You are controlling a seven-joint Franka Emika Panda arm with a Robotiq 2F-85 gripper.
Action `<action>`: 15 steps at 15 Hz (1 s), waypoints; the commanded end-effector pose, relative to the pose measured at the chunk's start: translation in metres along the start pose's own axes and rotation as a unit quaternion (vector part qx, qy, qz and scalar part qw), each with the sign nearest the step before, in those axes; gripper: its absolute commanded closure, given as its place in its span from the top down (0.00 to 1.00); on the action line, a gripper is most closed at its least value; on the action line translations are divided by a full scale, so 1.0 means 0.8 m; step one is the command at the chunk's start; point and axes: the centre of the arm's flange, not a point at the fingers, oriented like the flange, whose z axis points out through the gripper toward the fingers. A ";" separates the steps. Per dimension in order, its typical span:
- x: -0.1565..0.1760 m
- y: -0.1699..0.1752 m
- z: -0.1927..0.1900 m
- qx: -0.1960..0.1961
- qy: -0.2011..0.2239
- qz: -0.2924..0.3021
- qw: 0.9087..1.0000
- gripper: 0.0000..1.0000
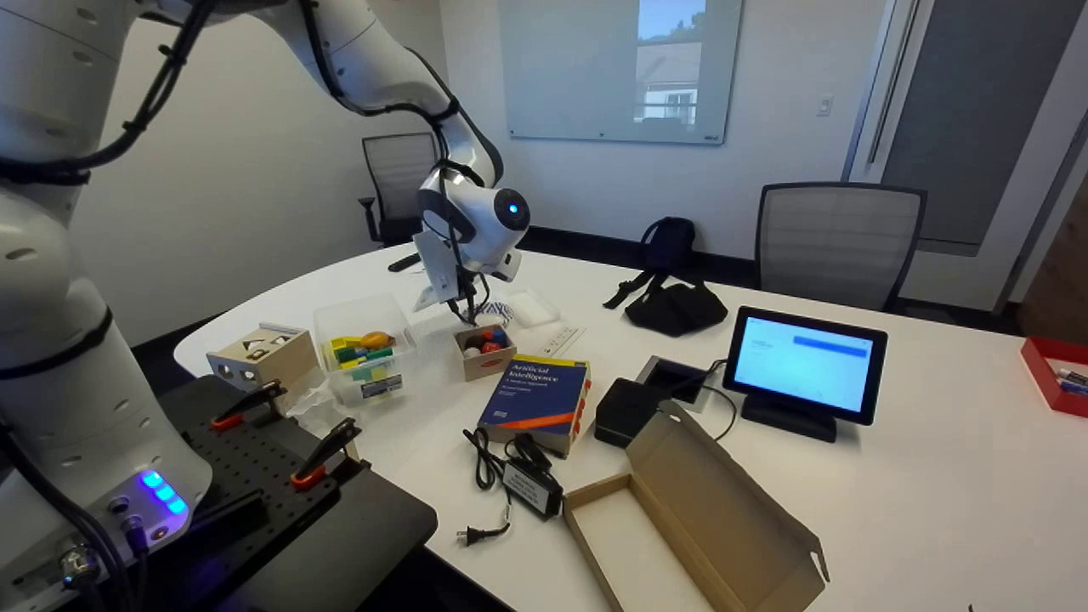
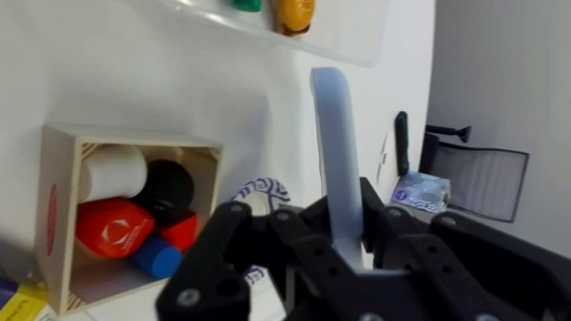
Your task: Place the white lid on the tote
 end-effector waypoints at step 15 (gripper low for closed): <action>-0.180 -0.104 -0.024 0.130 -0.035 -0.022 0.991 0.01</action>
